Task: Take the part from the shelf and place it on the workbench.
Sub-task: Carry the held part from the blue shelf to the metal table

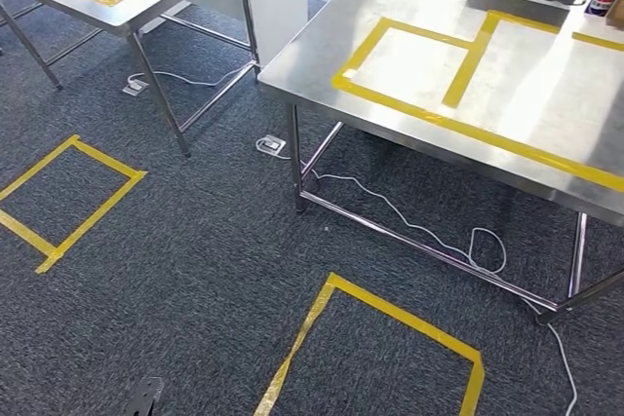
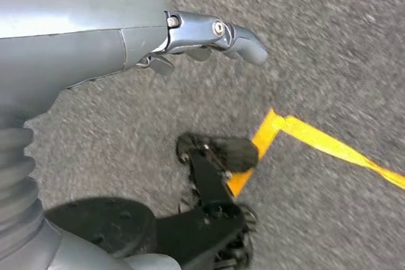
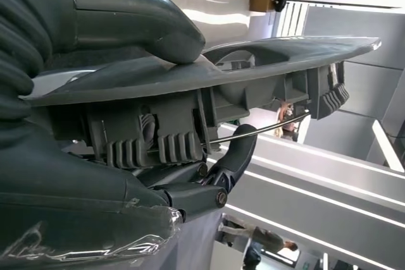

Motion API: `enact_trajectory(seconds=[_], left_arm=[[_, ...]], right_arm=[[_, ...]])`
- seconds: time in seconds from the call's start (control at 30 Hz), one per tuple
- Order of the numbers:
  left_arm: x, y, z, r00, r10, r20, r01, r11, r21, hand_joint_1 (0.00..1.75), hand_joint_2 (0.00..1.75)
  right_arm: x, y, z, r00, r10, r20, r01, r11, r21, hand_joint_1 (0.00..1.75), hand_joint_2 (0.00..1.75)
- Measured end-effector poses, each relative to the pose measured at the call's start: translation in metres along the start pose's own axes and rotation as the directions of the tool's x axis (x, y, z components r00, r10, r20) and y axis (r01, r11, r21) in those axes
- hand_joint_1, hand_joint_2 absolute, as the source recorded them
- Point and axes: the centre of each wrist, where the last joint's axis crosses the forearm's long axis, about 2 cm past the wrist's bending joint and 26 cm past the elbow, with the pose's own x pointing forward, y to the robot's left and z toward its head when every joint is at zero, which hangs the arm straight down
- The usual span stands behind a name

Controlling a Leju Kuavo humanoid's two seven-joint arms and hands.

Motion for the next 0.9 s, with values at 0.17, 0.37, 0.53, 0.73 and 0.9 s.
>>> enact_trajectory(seconds=[0.17, 0.37, 0.53, 0.73, 0.9], left_arm=[[0.001, 0.000, 0.000, 1.000, 0.007, 0.016, -0.006, 1.000, -0.027, 0.00, 1.75], [-0.004, 0.001, 0.001, 1.000, 0.003, 0.000, -0.003, 1.000, -0.023, 0.00, 1.75], [-0.005, 0.003, 0.002, 1.000, 0.006, 0.002, -0.006, 1.000, -0.017, 0.00, 1.75], [-0.004, 0.003, 0.001, 1.000, 0.017, 0.008, -0.016, 1.000, -0.017, 0.00, 1.75], [-0.007, 0.005, 0.002, 1.000, 0.023, -0.007, -0.023, 1.000, -0.008, 0.00, 1.75]], right_arm=[[0.000, -0.005, -0.009, 0.999, 0.039, -0.009, -0.039, 0.999, -0.009, 1.75, 1.75], [-0.003, -0.008, -0.014, 0.998, 0.065, -0.011, -0.065, 0.998, -0.019, 1.75, 1.75], [-0.005, -0.004, -0.016, 0.997, 0.079, -0.014, -0.079, 0.997, -0.017, 1.75, 1.75], [-0.008, 0.005, -0.018, 0.996, 0.084, -0.004, -0.084, 0.996, -0.003, 1.75, 1.75], [-0.012, 0.018, -0.018, 0.997, 0.078, -0.011, -0.078, 0.997, -0.003, 1.75, 1.75]])
